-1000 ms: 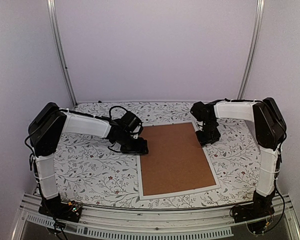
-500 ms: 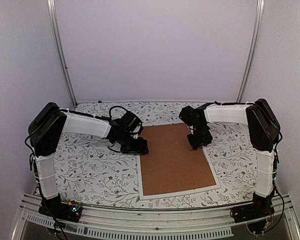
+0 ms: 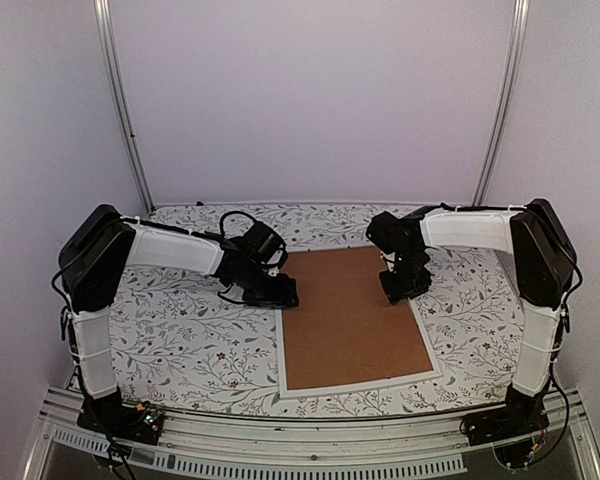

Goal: Put the photo into the frame
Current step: Press the fastener onto the backboard.

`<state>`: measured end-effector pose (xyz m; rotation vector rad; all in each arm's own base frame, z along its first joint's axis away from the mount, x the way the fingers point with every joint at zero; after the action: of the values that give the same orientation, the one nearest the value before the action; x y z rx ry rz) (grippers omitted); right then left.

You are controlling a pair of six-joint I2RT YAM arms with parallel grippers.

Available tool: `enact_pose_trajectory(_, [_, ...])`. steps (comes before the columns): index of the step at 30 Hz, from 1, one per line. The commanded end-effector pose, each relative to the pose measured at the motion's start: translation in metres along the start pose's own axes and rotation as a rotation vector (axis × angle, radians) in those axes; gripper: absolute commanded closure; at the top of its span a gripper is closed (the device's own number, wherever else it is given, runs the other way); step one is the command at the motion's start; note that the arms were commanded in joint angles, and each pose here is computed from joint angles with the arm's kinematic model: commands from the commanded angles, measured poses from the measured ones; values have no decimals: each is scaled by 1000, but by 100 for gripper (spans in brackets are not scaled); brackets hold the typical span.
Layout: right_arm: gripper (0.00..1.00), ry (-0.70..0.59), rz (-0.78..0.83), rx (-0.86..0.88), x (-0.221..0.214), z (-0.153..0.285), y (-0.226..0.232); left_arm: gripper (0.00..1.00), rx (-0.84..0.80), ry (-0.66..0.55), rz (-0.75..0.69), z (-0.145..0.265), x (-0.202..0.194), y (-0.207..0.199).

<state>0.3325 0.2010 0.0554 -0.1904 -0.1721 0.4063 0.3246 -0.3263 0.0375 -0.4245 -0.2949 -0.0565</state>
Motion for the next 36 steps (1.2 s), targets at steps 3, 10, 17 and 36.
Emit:
enact_pose_trajectory(3, [51,28,-52,24,-36,19,-21,31,1,11,-4,-8,-2,0])
enact_pose_trajectory(10, [51,52,-99,31,-67,20,-32,31,18,13,8,-9,-1,3])
enact_pose_trajectory(17, [51,63,-107,40,-79,15,-31,31,29,10,13,-8,-1,6])
enact_pose_trajectory(36, [51,107,-97,61,-88,-5,-20,31,38,24,10,-13,-5,9])
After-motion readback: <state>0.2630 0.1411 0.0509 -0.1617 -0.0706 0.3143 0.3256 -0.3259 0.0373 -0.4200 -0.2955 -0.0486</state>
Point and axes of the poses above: each gripper's point midway between its finger pads, its own z axis back along the fingers, its own y axis along the line the jaws close on, x = y × z, the point moved 2 cm from there along z, back along the fingers, and after that the axes turned 10 degrees about z, right-handed, at the moved point
